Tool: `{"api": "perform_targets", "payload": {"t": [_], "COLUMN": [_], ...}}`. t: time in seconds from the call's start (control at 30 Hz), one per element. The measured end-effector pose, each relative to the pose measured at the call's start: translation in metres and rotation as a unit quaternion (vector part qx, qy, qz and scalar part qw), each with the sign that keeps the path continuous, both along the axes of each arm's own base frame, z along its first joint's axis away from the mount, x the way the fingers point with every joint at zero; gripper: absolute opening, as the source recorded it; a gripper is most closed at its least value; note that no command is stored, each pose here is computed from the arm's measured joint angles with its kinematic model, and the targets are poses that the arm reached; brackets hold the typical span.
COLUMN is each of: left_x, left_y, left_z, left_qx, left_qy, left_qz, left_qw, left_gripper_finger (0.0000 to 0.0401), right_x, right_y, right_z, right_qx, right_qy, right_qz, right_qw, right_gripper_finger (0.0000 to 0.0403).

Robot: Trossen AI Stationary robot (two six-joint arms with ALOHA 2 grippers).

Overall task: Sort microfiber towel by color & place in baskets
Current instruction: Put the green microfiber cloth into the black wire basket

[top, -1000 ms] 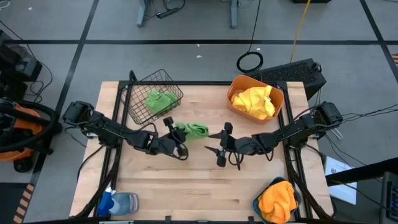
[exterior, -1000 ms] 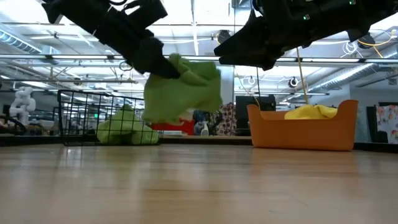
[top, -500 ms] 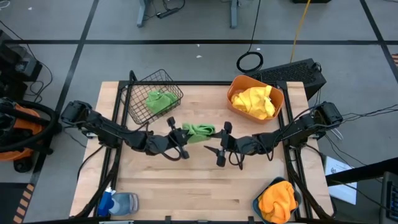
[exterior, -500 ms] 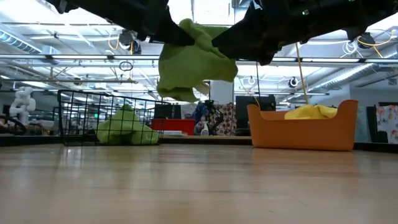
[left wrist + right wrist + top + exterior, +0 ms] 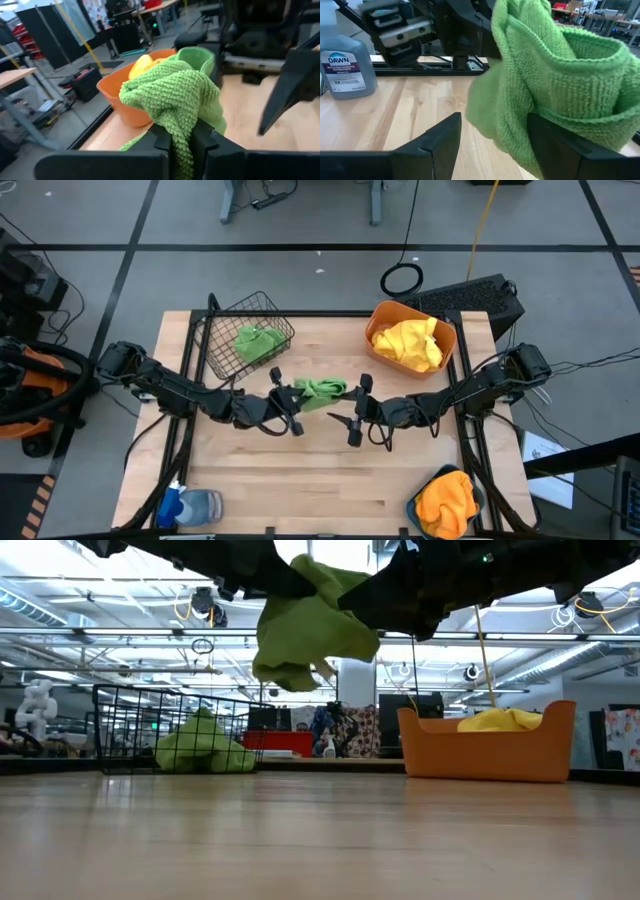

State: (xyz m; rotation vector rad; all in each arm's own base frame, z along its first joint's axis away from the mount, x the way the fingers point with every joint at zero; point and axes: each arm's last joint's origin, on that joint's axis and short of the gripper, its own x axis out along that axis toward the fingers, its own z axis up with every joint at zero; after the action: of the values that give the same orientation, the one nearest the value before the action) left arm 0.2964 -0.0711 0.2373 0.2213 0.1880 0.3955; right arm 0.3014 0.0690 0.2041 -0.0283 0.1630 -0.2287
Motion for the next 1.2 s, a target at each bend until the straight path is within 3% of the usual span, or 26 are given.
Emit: {"api": "perform_targets", "payload": {"t": [0.37,0.47,0.73,1.0,1.2], "left_x": [0.001,0.002,0.002,0.002,0.001], "left_y": [-0.001,-0.003,-0.002,-0.002,-0.002], "left_z": [0.008,0.01,0.008,0.004,-0.001], "left_qx": [-0.027,-0.034,-0.033,-0.027,-0.021], "left_qy": [-0.049,-0.055,-0.049,-0.028,-0.001], "left_qz": [-0.013,-0.05,-0.051,-0.047,-0.047], "left_qw": [0.998,0.997,0.997,0.998,0.999], "left_gripper_finger": [0.0027,0.0027,0.0027,0.0027,0.0027], "right_x": [0.004,0.01,0.03,0.059,0.062], "right_y": [0.001,0.003,0.005,0.004,0.005], "right_z": [0.0,-0.006,-0.032,-0.04,-0.04], "right_qx": [0.003,0.0,0.005,-0.005,-0.032], "right_qy": [-0.029,-0.05,-0.124,-0.134,-0.117], "right_qz": [0.002,0.003,0.01,-0.002,-0.002], "right_qw": [1.0,0.999,0.992,0.991,0.993], "right_gripper_finger": [0.0221,0.0221,0.0221,0.0221,0.0221]}}
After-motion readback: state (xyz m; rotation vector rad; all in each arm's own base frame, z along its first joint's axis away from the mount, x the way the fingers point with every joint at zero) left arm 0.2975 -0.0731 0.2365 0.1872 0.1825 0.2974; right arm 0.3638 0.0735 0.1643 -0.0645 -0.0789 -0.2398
